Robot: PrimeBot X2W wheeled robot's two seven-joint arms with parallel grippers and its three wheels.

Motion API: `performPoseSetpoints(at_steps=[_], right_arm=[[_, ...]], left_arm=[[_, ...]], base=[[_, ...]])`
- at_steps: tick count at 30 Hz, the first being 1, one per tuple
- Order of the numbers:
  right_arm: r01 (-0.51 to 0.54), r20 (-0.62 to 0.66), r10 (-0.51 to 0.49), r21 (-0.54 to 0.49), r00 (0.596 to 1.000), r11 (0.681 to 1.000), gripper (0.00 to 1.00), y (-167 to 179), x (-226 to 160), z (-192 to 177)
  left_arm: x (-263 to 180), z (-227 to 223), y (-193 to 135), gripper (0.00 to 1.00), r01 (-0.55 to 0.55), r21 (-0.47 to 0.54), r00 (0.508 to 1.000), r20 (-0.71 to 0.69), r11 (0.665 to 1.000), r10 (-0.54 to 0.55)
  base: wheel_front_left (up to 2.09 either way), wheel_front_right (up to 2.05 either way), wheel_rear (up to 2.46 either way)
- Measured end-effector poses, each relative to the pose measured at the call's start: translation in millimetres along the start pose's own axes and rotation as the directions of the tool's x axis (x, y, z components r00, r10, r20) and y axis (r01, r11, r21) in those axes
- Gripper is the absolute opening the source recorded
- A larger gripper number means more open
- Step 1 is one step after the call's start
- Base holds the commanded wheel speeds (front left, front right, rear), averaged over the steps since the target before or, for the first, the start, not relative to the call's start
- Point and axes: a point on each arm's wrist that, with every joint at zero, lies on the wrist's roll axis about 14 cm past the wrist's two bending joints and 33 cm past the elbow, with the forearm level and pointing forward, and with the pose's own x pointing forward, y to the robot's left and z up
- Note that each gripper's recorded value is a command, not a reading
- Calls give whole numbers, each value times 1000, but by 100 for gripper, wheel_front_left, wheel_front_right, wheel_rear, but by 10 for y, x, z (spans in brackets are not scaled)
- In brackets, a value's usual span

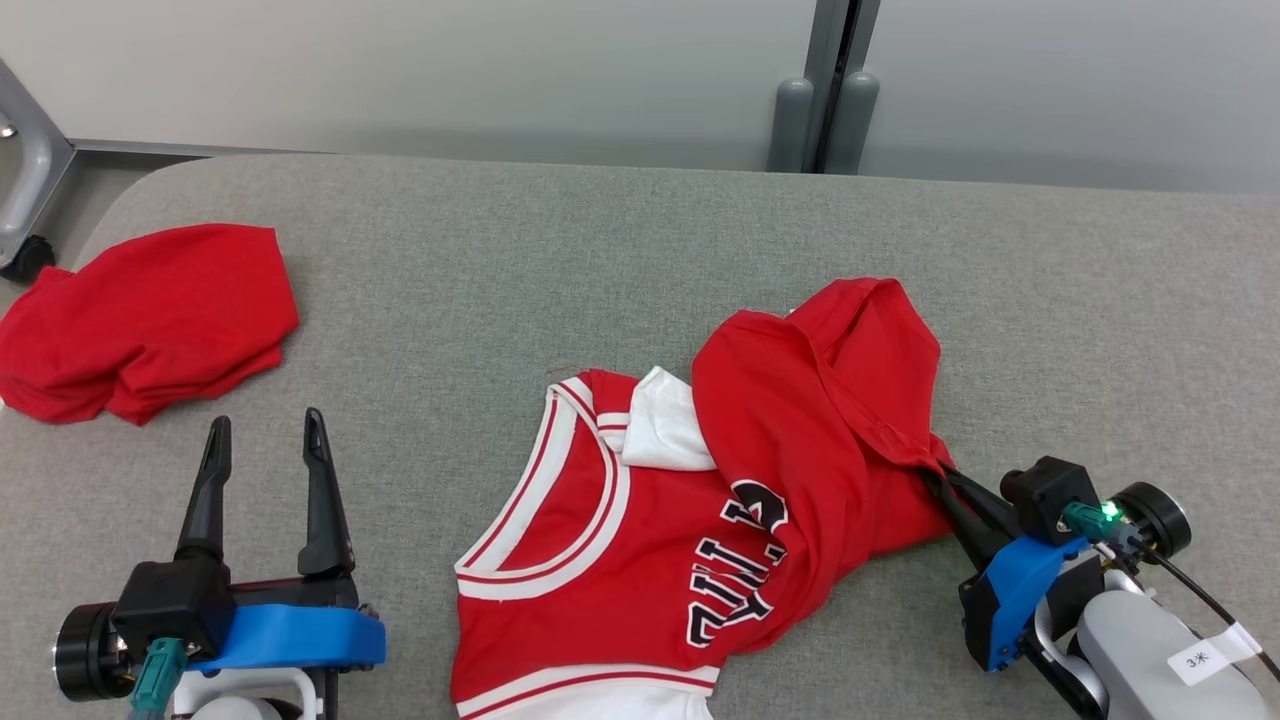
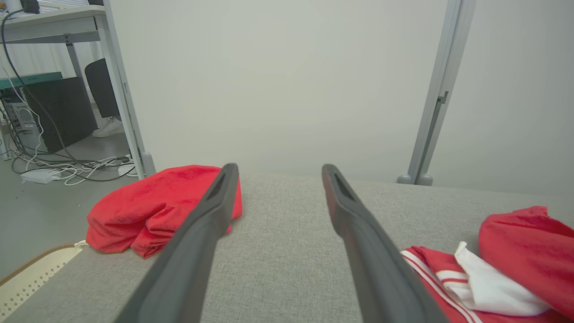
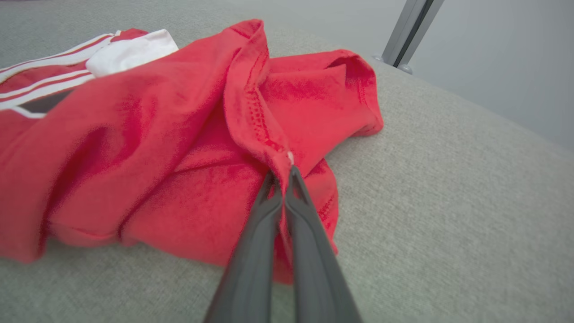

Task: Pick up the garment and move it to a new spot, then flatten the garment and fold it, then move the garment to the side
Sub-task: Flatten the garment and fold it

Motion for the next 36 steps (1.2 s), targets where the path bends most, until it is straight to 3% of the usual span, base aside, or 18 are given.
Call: performPoseSetpoints(at_steps=[8,16,21,25,27,29,31,32,34,35,36], right_arm=[[42,84,-48,78,995,996,0,-75,-97,155],[43,118,-63,164,991,986,0,-63,-647,119],[53,54,-67,233,996,971,0,-3,-1028,-65],[72,-22,-69,355,997,932,0,71,-1324,-274],[103,-88,-77,346,993,933,0,-2,-1487,-429],[141,-128,-97,397,987,907,0,-31,-1589,-549],[155,-170,-94,387,981,909,0,-24,-1654,-666],[165,-170,-107,381,980,910,37,-60,-1662,-675],[177,-163,-121,396,979,901,93,-73,-1647,-683],[181,-166,-123,398,978,899,100,-61,-1643,-708],[183,-170,-125,384,977,905,100,-67,-1639,-725]], left_arm=[[1,40,-25,100,9,-2,1000,12,1000,-9],[-17,36,-136,100,43,-10,999,12,999,-43],[29,57,-244,100,77,-13,997,21,997,-77],[50,57,-298,100,93,-15,995,22,996,-93],[56,44,-314,100,99,-16,995,18,995,-99],[67,33,-325,100,102,-16,995,16,995,-102],[74,19,-331,100,104,-16,995,12,994,-104],[75,10,-333,100,104,-16,995,9,994,-104],[79,3,-334,100,105,-16,994,7,994,-105],[80,1,-336,100,105,-16,994,7,994,-105],[80,0,-339,100,106,-16,994,7,994,-106]], base=[[0,0,0],[0,0,0],[0,0,0],[0,0,0],[0,0,0],[0,0,0],[0,0,0],[0,0,0],[0,0,0],[0,0,0],[0,0,0]])
